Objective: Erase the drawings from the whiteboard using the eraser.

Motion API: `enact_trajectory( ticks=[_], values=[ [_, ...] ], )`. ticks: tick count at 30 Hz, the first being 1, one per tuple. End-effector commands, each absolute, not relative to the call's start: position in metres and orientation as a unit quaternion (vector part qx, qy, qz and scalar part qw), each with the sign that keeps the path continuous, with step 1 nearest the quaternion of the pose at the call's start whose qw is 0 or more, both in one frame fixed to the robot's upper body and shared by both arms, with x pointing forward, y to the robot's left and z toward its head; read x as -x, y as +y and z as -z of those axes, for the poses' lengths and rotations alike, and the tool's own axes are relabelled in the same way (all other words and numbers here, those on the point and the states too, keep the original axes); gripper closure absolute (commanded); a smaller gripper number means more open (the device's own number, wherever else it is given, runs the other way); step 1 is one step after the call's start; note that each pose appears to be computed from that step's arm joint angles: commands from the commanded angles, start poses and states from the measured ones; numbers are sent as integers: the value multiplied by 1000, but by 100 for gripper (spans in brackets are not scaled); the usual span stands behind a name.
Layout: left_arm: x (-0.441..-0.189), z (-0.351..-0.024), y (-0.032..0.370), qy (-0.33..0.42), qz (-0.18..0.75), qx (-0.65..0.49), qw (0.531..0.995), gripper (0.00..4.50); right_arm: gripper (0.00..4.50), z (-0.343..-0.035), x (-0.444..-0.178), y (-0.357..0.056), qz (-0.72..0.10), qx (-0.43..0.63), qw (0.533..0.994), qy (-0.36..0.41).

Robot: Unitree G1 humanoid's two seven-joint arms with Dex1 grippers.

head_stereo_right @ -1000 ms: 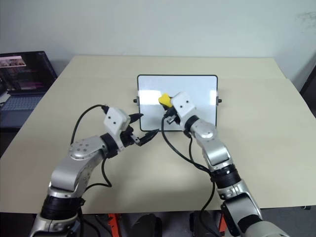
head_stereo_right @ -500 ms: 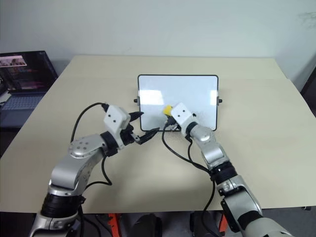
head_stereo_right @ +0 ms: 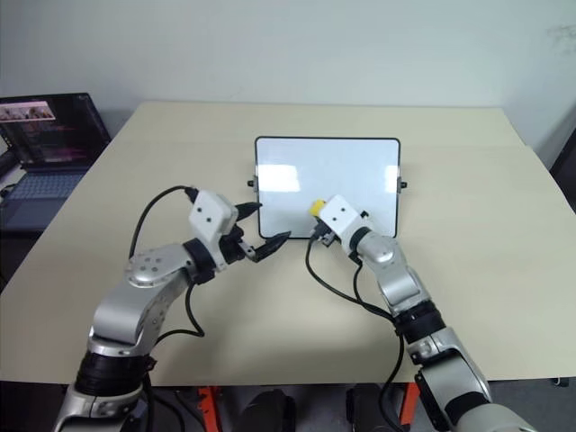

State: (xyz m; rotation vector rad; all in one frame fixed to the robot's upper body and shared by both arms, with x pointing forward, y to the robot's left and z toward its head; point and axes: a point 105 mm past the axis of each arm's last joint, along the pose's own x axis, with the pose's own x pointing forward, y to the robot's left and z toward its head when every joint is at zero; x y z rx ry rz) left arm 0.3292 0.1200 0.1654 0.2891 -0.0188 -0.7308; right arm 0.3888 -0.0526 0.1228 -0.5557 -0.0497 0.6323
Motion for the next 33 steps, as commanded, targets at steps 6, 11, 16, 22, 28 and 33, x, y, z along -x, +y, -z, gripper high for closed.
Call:
enact_trajectory(
  ticks=[6,11,16,22,28,33],
  values=[
    [-329,-179,117,-36,358,-146,922,0,327,-99,-387,-115,-250,297,921,46],
    [-329,-179,117,-36,359,-146,921,0,327,-95,-383,-131,-240,304,920,57],
    [-330,-179,115,-37,361,-147,920,0,327,-115,-381,-120,-246,274,929,22],
    [-330,-180,115,-38,363,-148,919,0,327,-172,-370,-75,-287,182,935,-100],
    [-329,-181,114,-38,365,-149,918,0,327,-201,-364,-54,-305,150,924,-174],
    [-328,-181,114,-38,366,-152,917,0,327,-183,-378,-43,-310,188,920,-145]
  ],
)
